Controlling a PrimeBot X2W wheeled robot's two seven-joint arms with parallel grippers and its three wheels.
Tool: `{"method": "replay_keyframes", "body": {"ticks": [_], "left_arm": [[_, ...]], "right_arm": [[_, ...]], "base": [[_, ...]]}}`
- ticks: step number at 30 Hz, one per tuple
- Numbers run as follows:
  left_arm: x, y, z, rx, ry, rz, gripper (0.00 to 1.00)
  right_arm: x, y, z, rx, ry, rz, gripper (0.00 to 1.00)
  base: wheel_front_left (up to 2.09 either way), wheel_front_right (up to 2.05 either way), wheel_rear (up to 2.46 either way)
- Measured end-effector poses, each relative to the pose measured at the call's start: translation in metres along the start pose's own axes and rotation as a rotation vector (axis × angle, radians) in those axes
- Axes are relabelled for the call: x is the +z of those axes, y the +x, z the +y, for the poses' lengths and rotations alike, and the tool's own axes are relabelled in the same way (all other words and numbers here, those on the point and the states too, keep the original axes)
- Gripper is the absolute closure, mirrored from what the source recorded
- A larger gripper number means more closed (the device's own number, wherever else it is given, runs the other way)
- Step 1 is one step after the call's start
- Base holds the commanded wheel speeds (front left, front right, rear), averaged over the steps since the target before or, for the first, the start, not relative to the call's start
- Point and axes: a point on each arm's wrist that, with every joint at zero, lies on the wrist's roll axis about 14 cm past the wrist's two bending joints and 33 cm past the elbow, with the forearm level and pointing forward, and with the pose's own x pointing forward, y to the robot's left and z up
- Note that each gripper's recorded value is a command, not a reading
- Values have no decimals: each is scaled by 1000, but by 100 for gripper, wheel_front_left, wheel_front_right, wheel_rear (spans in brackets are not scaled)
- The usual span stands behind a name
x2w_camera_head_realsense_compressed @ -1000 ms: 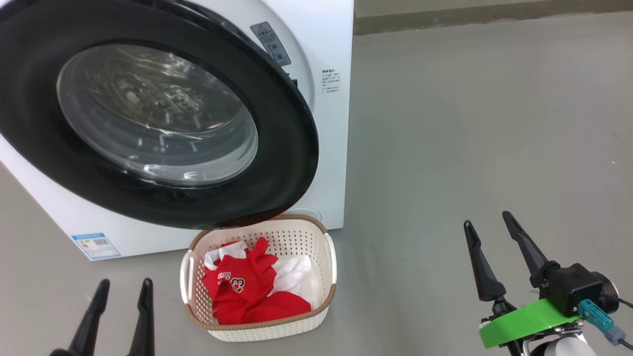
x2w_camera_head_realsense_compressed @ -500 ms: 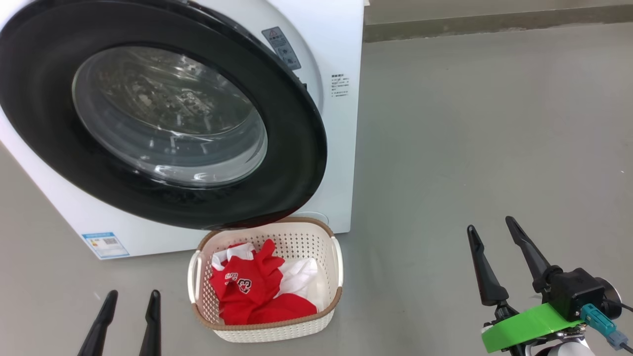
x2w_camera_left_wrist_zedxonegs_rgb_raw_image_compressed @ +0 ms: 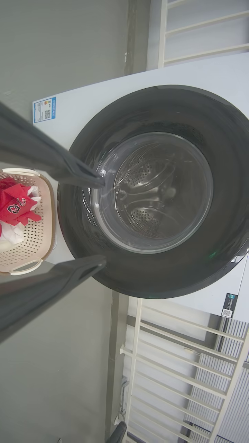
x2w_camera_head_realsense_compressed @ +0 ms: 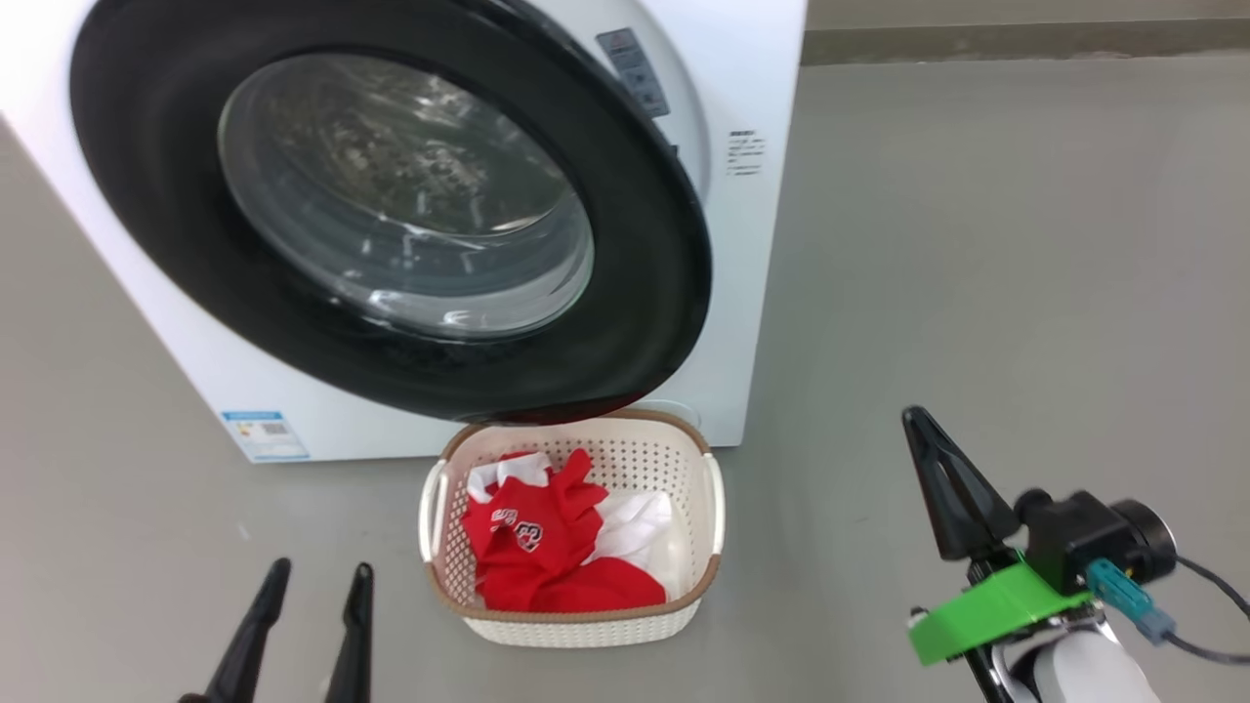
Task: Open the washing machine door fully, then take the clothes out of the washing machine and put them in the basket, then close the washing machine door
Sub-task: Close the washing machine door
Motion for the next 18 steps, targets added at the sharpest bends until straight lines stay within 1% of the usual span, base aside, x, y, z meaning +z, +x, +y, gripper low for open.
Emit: {"method": "replay_keyframes", "body": {"ticks": [5,18], "left_arm": [[-2,-2,3,11,7,8,0],[-2,12,16,55,8,3,0]], "right_arm": [[-3,25,26,88,-2,4,100],[-9,98,87,297,-45,5,100]], "base": [[0,0,0],[0,0,0]]}}
